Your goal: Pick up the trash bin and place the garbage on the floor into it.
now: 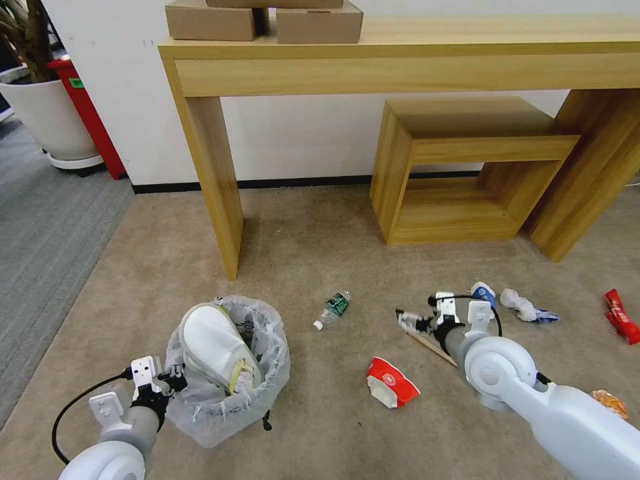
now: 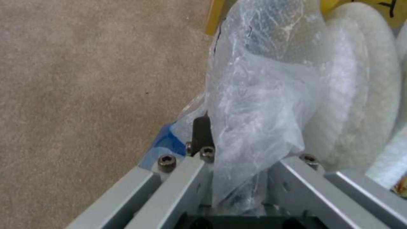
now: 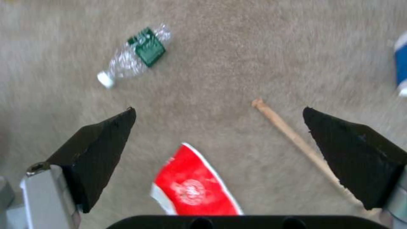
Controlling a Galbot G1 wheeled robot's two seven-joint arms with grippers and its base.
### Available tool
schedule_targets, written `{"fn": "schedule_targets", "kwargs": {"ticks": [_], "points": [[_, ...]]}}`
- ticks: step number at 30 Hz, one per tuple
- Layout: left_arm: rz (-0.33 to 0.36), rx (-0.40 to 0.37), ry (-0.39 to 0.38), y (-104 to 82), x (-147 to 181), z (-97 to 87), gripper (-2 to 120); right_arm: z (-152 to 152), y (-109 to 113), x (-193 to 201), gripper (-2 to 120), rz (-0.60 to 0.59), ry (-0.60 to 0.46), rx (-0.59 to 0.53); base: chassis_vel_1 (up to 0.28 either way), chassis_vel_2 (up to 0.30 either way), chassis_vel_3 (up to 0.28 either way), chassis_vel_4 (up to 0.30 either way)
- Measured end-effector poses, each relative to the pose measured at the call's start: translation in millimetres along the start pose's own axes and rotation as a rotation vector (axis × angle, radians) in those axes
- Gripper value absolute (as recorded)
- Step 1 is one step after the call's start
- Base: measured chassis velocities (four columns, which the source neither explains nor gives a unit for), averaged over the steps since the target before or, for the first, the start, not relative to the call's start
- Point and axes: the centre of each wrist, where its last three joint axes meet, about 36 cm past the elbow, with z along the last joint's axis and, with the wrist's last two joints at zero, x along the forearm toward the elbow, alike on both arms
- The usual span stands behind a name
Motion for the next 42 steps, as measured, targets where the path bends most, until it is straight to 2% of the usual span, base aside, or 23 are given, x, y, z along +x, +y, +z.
{"fn": "schedule_targets", "kwargs": {"ticks": [3,4,5,6,7,8,9,11,13,14,16,17,19,27,30,32,42], "points": [[0.001,0.001,-0.002,-0.1,-1.4,-0.1,1,6.1,-3.7,-0.3,100,-0.026,-0.030,0.102,0.000,0.000,0.000,0.000],[0.001,0.001,-0.004,-0.1,-2.2,-0.4,1,13.1,-9.8,-3.9,100,-0.044,-0.079,0.174,0.000,0.000,0.000,0.000],[0.002,0.002,-0.006,-0.5,-3.2,-0.8,1,24.2,-21.0,-10.3,100,-0.091,-0.171,0.296,0.000,0.000,0.000,0.000],[0.002,0.002,-0.006,-0.5,-3.2,-0.8,1,24.2,-21.0,-10.3,100,-0.091,-0.171,0.296,0.000,0.000,0.000,0.000],[0.003,0.003,-0.007,-0.8,-3.7,-1.1,1,29.1,-26.9,-12.3,100,-0.124,-0.206,0.369,0.000,0.000,0.000,0.000],[0.003,0.005,-0.008,-1.1,-4.4,-1.0,1,34.4,-31.9,-11.1,100,-0.179,-0.202,0.449,0.000,0.000,0.000,0.000],[0.003,0.007,-0.008,-1.6,-4.8,-0.4,1,40.9,-31.2,-8.2,100,-0.208,-0.185,0.479,0.000,0.000,0.000,0.000],[0.003,0.007,-0.007,-1.6,-4.9,-0.2,1,42.2,-30.9,-7.8,100,-0.211,-0.183,0.483,0.000,0.000,0.000,0.000],[0.002,0.007,-0.006,-2.5,-6.1,2.9,1,62.2,-30.7,-5.1,100,-0.235,-0.145,0.523,0.000,0.000,0.000,0.000],[0.002,0.007,-0.006,-2.5,-6.1,2.9,1,62.2,-30.7,-5.1,100,-0.235,-0.145,0.523,0.000,0.000,0.000,0.000],[0.005,0.008,-0.003,-3.3,-7.0,5.6,1,73.3,-30.9,-3.2,100,-0.206,-0.075,0.510,0.000,0.000,0.000,0.000],[0.005,0.008,-0.003,-3.3,-7.0,5.6,1,73.3,-30.9,-3.2,100,-0.206,-0.075,0.510,0.000,0.000,0.000,0.000],[0.003,0.006,-0.004,-3.2,-7.6,7.3,1,78.8,-27.2,-0.7,100,-0.154,0.016,0.487,0.000,0.000,0.000,0.000],[0.005,0.006,-0.003,-3.9,-7.8,8.5,1,88.5,-25.4,-6.9,100,-0.096,0.098,0.492,0.000,0.000,0.000,0.000],[0.004,0.006,-0.002,-3.9,-7.7,9.0,1,93.2,-20.8,-11.8,100,-0.095,0.144,0.474,0.000,0.000,0.000,0.000],[0.001,0.008,0.001,-3.5,-6.6,11.0,1,102.0,-9.3,-23.7,100,-0.107,0.183,0.467,0.000,0.000,0.000,0.000],[-0.011,0.017,0.000,-1.7,-5.1,14.4,1,119.9,15.1,-59.9,99,-0.116,0.208,0.474,0.000,0.000,0.000,0.000]]}}
